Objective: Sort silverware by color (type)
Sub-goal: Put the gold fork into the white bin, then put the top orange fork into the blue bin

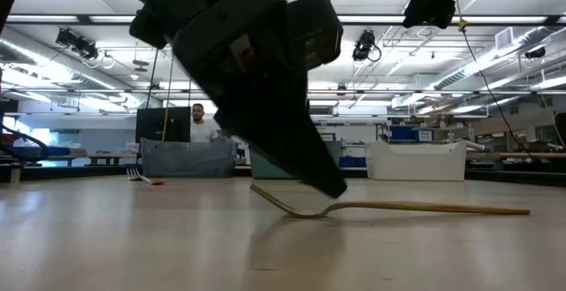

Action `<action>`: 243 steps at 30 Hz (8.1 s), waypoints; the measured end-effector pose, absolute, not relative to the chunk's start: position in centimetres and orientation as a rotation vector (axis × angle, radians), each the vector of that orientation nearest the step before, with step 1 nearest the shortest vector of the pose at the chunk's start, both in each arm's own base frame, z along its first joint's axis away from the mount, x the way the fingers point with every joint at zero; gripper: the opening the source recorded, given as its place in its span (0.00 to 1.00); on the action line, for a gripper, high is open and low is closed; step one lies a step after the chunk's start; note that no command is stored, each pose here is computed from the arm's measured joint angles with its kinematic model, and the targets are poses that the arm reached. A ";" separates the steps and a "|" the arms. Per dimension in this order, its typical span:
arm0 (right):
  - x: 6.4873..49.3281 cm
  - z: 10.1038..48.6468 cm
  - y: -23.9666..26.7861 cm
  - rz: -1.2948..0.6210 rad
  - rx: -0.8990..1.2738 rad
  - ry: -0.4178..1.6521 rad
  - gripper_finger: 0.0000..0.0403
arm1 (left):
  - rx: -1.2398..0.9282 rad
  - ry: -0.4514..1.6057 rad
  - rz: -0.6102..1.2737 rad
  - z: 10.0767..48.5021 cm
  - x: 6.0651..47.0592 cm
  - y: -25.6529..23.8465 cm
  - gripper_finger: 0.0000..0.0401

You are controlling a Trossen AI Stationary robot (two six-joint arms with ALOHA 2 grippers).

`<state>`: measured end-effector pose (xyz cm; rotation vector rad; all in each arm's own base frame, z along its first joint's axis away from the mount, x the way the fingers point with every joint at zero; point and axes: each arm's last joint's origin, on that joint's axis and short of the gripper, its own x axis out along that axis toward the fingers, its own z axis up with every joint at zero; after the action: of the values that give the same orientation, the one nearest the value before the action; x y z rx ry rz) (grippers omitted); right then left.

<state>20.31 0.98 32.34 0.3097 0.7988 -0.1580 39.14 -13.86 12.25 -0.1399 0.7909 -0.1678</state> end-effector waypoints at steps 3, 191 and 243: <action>20.3 32.3 1.0 -0.159 0.309 0.802 0.25 | -0.138 0.781 -0.174 11.9 39.2 -14.2 0.19; 20.4 28.5 -15.0 -0.745 0.268 0.910 0.25 | -0.503 1.134 0.541 26.1 24.5 13.8 0.23; 22.4 27.9 -9.7 -0.527 0.273 1.011 0.25 | -1.434 0.759 1.647 14.5 22.1 9.9 0.16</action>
<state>22.37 -9.69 27.91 0.2733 1.0106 -0.5273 22.09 9.89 14.47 -1.4337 0.7591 1.6471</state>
